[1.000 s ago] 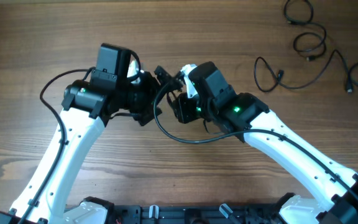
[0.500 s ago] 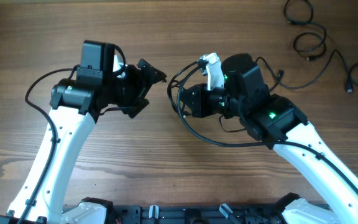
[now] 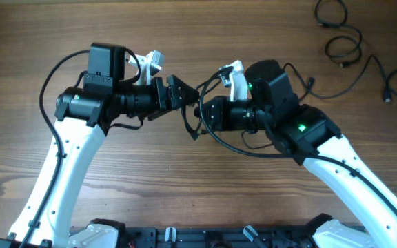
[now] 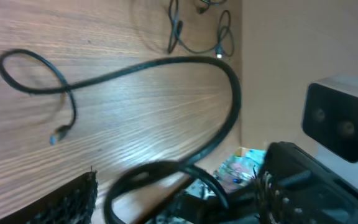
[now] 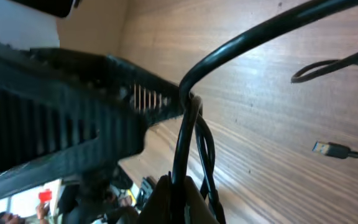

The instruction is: Untangle cables

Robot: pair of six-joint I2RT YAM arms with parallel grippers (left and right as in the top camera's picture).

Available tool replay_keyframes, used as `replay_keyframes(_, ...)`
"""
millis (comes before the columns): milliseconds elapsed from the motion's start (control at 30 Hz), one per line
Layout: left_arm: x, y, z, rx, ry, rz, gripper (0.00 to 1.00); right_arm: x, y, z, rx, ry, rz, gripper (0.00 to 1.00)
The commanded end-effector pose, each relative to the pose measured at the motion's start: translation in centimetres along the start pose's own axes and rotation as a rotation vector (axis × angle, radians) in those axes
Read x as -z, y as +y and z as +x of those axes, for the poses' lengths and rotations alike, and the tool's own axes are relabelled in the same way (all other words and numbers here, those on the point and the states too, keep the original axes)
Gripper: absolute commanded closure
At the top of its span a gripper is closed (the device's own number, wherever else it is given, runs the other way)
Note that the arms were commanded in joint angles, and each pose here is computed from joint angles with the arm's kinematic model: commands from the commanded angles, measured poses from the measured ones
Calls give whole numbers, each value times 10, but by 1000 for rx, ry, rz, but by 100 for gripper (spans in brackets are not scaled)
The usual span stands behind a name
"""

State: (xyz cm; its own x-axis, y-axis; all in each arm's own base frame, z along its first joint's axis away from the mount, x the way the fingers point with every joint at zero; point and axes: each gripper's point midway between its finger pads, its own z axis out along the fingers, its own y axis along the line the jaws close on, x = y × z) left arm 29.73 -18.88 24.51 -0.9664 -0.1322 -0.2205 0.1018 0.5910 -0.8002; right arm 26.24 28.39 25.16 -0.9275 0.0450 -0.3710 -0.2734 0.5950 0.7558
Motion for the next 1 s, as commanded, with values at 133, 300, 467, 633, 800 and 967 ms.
replay_keyframes(133,3,14,-6,-121,-34,-94,24,7,26,19,8,101,-141,96)
replay_keyframes(300,3,19,1,-120,-7,-114,42,8,28,20,10,110,-150,96)
replay_keyframes(467,3,20,2,-114,-5,-115,74,5,12,12,-1,58,-66,96)
replay_keyframes(633,3,20,2,-100,-5,-115,96,6,-26,-4,-28,-58,140,96)
replay_keyframes(800,3,11,5,16,8,-64,96,12,-54,-12,-42,-122,292,96)
replay_keyframes(967,2,-1,-2,127,-9,-9,96,1,-41,8,-65,0,193,96)
